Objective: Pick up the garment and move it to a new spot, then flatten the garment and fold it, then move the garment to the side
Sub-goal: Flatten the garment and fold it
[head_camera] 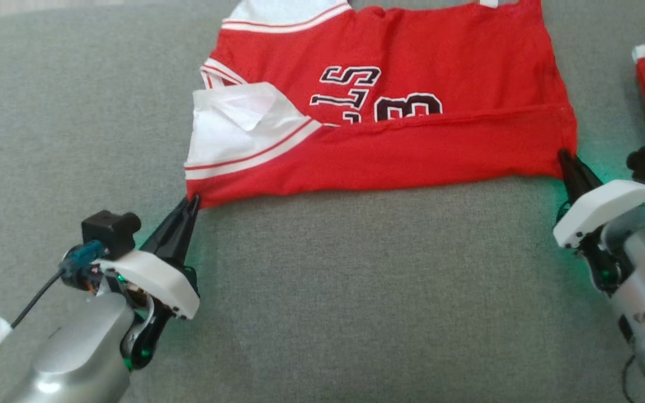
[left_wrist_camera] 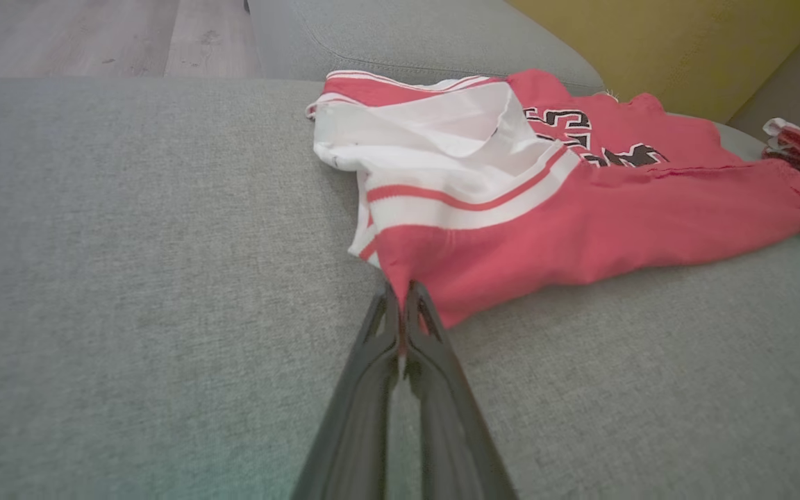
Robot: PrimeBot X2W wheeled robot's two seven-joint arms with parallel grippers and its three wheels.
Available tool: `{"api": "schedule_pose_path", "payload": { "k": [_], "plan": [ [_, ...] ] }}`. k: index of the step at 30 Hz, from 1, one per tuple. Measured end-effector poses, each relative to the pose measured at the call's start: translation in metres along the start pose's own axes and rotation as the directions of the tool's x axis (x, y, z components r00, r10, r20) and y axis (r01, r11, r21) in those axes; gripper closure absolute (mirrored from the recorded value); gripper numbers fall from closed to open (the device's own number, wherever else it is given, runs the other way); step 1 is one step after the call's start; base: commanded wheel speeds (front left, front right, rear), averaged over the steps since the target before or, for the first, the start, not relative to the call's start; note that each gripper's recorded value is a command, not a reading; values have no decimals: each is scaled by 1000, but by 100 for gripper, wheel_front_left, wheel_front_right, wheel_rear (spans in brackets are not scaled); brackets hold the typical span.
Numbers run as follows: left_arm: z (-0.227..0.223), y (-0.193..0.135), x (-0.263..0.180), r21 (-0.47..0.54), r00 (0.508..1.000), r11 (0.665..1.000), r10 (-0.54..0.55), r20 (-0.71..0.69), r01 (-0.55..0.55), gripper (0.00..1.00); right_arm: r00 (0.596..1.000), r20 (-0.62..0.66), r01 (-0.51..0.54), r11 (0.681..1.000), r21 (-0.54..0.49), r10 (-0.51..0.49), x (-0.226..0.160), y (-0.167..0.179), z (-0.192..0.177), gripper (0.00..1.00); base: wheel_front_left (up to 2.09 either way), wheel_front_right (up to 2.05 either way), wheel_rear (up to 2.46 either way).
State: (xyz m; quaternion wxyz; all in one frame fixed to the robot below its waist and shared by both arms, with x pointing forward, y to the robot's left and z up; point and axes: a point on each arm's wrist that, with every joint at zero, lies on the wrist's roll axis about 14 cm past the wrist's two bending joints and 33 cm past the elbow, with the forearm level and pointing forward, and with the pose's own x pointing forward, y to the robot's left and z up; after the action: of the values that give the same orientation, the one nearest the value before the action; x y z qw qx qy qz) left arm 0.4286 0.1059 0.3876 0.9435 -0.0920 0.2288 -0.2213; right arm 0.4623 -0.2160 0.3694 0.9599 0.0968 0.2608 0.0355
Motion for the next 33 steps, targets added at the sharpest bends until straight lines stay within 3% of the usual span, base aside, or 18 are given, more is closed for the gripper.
{"api": "schedule_pose_path", "payload": {
  "k": [8,22,29,30,31,32,33],
  "plan": [
    [4,-16,-23,23,999,999,-33,1,33,100,1000,23,-2,997,-71,4,-21,-12,13,100,0,0,0],
    [-44,-41,-95,-94,1000,995,22,-19,-24,100,997,-79,-25,1000,-9,24,-88,-28,-59,100,0,0,0],
    [-57,-49,-107,-103,997,995,-11,-78,3,100,998,-61,-5,1000,24,6,-111,-35,-74,100,0,0,0],
    [-59,-50,-107,-107,996,994,-16,-90,7,100,998,-58,-1,999,34,3,-113,-35,-75,94,0,0,0],
    [-61,-50,-107,-112,994,994,-19,-106,7,100,998,-55,5,999,43,-3,-114,-36,-75,8,0,0,0],
    [-64,-51,-107,-114,993,993,-22,-119,9,78,999,-50,9,999,50,-7,-115,-37,-74,0,0,0,0],
    [-66,-51,-108,-116,992,993,-24,-127,9,34,999,-39,13,998,54,-11,-116,-37,-72,0,0,0,0]
  ]
}}
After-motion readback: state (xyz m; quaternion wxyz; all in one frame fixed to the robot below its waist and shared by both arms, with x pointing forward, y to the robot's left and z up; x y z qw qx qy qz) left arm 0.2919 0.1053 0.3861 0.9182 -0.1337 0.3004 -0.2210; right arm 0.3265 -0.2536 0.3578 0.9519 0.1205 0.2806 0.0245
